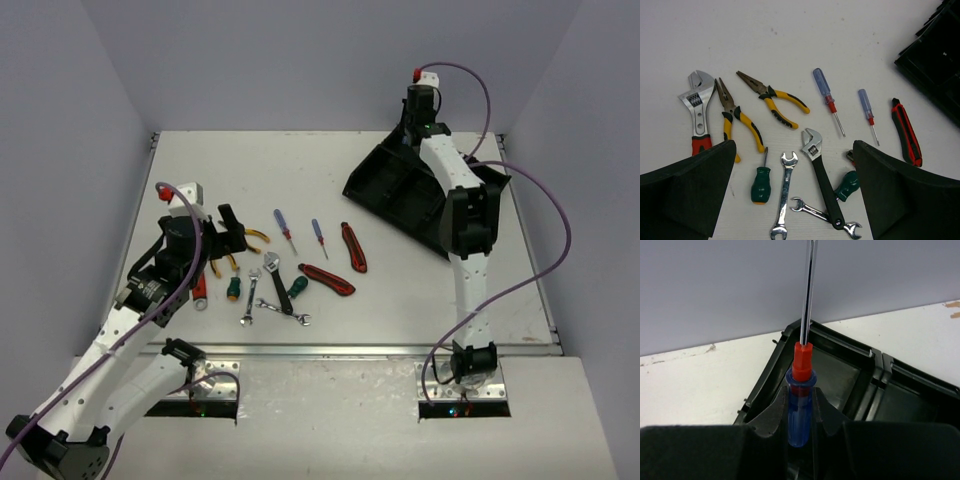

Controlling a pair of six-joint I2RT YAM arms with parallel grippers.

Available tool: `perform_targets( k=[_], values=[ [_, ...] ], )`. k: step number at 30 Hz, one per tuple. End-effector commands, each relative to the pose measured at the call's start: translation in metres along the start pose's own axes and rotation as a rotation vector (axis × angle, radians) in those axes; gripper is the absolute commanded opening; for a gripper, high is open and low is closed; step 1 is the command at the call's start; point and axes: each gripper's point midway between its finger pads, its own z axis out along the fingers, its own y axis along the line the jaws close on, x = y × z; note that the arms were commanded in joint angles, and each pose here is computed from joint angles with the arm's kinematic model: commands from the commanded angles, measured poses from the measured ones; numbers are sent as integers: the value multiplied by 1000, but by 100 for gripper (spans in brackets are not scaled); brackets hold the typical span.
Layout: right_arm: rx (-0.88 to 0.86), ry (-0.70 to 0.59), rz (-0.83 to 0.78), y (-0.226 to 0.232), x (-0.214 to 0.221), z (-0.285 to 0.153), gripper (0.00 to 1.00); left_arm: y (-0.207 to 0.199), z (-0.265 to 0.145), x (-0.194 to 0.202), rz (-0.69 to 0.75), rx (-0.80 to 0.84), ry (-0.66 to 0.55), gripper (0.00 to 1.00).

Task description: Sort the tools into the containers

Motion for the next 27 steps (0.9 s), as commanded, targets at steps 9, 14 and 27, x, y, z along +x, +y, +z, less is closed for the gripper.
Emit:
perform_targets(
  k=[9, 14, 27],
  values=[
    [39, -170, -56, -8, -32, -4, 67, -11, -1, -8, 6, 54, -30, 100],
    [6, -190, -40, -1, -78, -35, 81, -13, 0, -6, 9, 66, -24, 100],
    [-333, 232, -140, 139, 17, -229, 69, -8, -8, -16, -9, 54, -68, 100]
  ],
)
